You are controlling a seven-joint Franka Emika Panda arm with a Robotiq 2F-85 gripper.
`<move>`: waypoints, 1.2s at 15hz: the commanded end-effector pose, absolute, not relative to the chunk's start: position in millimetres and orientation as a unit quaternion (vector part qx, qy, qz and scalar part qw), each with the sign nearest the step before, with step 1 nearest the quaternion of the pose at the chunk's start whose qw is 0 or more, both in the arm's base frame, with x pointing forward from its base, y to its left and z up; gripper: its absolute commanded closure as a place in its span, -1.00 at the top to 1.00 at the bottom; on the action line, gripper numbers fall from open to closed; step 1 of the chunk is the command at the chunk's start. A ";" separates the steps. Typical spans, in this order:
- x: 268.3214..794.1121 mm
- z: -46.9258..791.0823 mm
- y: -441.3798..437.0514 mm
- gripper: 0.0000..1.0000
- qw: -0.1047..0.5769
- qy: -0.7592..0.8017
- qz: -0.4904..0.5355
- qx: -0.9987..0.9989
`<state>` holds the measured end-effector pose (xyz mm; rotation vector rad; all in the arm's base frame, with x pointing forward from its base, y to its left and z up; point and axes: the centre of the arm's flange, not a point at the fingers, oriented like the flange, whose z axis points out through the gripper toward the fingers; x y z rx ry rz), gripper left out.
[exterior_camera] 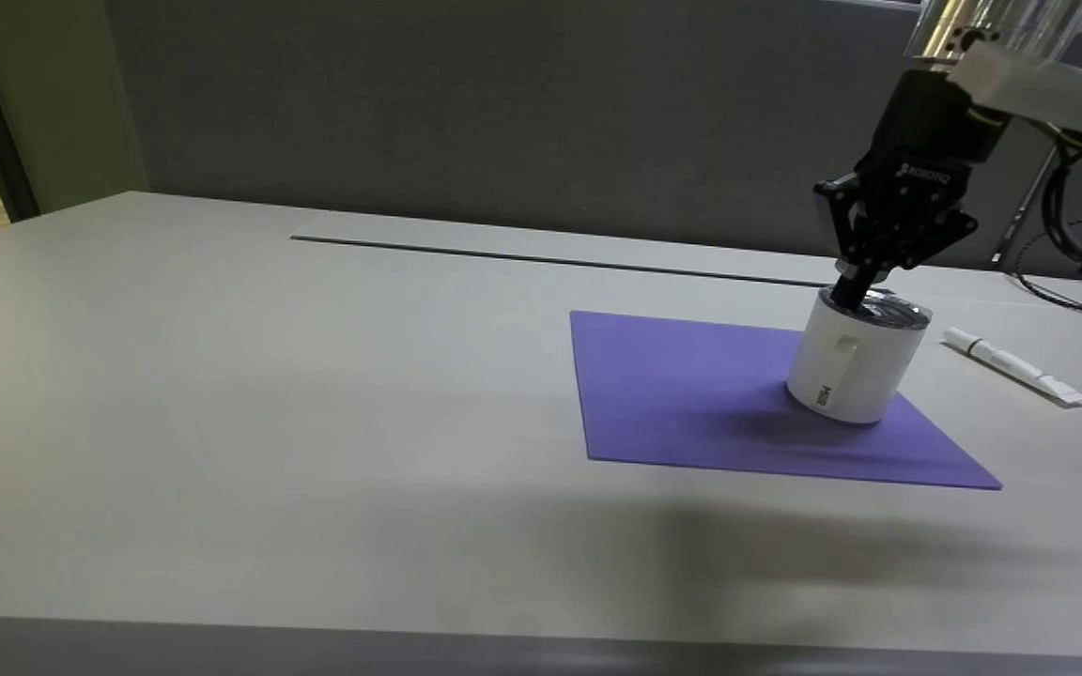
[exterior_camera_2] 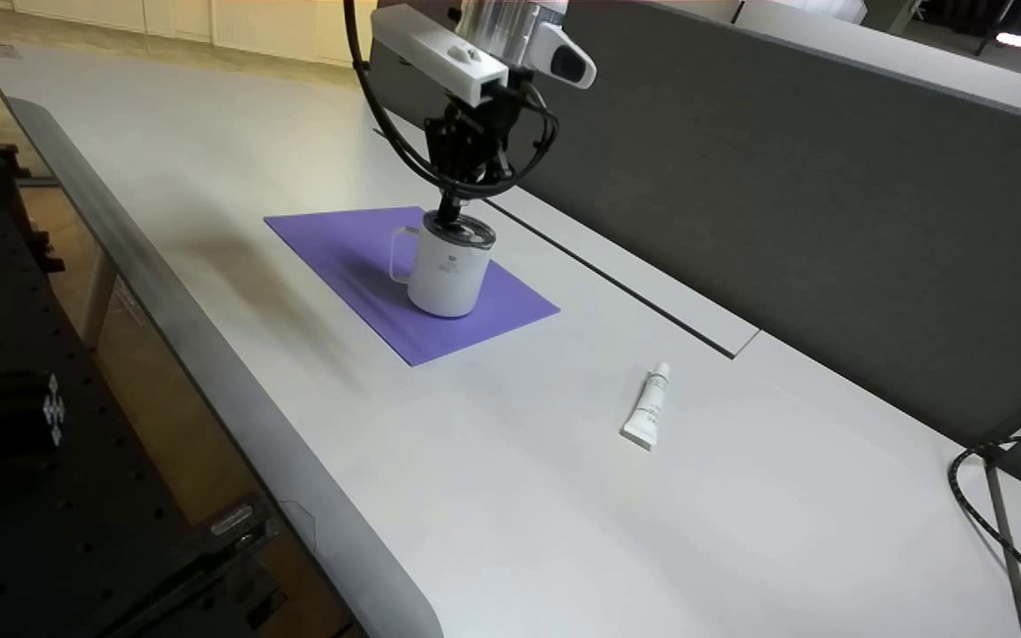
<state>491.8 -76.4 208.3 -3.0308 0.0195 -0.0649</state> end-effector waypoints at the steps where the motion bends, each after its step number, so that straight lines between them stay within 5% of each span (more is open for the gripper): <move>1: 492.9 203.9 -80.9 -1.00 0.063 0.007 -0.025 -0.998; 18: 493.3 204.2 -94.7 -1.00 0.055 0.018 -0.024 -0.998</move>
